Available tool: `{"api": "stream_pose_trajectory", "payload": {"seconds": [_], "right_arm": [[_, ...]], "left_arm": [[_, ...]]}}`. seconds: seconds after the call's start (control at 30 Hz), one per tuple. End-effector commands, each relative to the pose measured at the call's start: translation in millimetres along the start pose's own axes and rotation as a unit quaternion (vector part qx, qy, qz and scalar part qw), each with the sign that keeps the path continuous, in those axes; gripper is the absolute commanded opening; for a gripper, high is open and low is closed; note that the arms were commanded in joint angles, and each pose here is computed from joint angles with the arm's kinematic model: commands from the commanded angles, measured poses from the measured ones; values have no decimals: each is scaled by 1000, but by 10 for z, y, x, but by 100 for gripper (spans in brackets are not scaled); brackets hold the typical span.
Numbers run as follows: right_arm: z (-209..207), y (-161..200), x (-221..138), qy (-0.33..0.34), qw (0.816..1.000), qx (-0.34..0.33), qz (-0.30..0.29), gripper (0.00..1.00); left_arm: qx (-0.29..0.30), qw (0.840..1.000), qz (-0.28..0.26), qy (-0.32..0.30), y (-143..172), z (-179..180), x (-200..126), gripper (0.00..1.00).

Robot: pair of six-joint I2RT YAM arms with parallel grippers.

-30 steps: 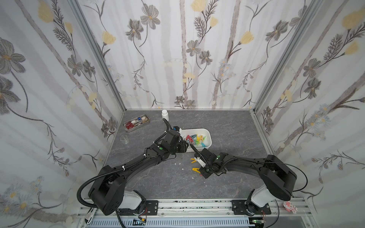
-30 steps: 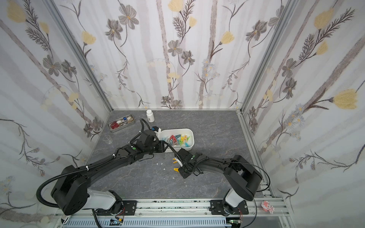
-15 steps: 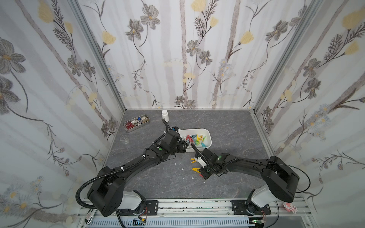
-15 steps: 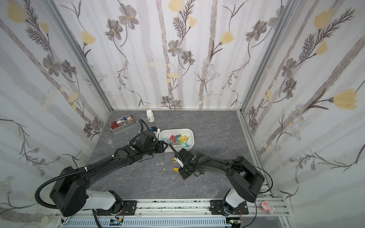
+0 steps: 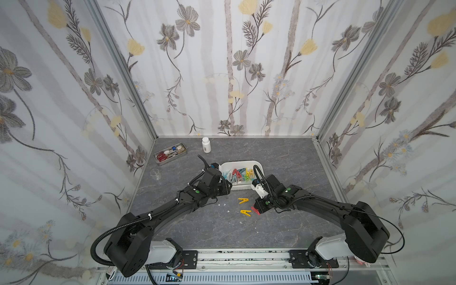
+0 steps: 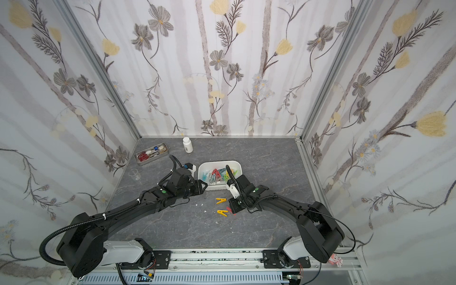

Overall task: Put the clothespins into the storage box
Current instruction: Place the clothespin in the storage box.

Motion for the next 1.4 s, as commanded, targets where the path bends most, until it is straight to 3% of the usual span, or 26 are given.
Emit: {"api": "stream_pose_trajectory", "payload": {"seconds": [0.0,0.2,0.57,0.8,0.9,1.37], "right_arm": [[98,-194,-158,-46,998,6,-45,0],[151,-682,-432,-77,988,22,-132,0],[40,-1274,-550,-71,974,38,-213,0],[-13,-1425,-420,-72,971,42,-224,0],[-77,-1467,-208,-71,976,50,-199,0],[-242,-1515,152,-35,983,52,-173,0]], "left_arm": [[-9,1000,-14,-3,-18,9,-10,39],[-19,1000,-13,-2,31,32,-31,39],[-30,999,-12,-13,141,95,-144,39],[-37,999,-8,-20,179,118,-176,39],[-43,999,-5,-16,203,123,-176,39],[-51,999,1,-17,233,137,-171,40]]}}
Point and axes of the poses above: each gripper's point midway between its finger pads, its own x axis out along the fingers, its own z axis along the line the jaws close on, y = z × x, the point moved 10 cm from there along -x, back along the fingers, and after that the axes turned 14 degrees about x, right-handed, at the moved point
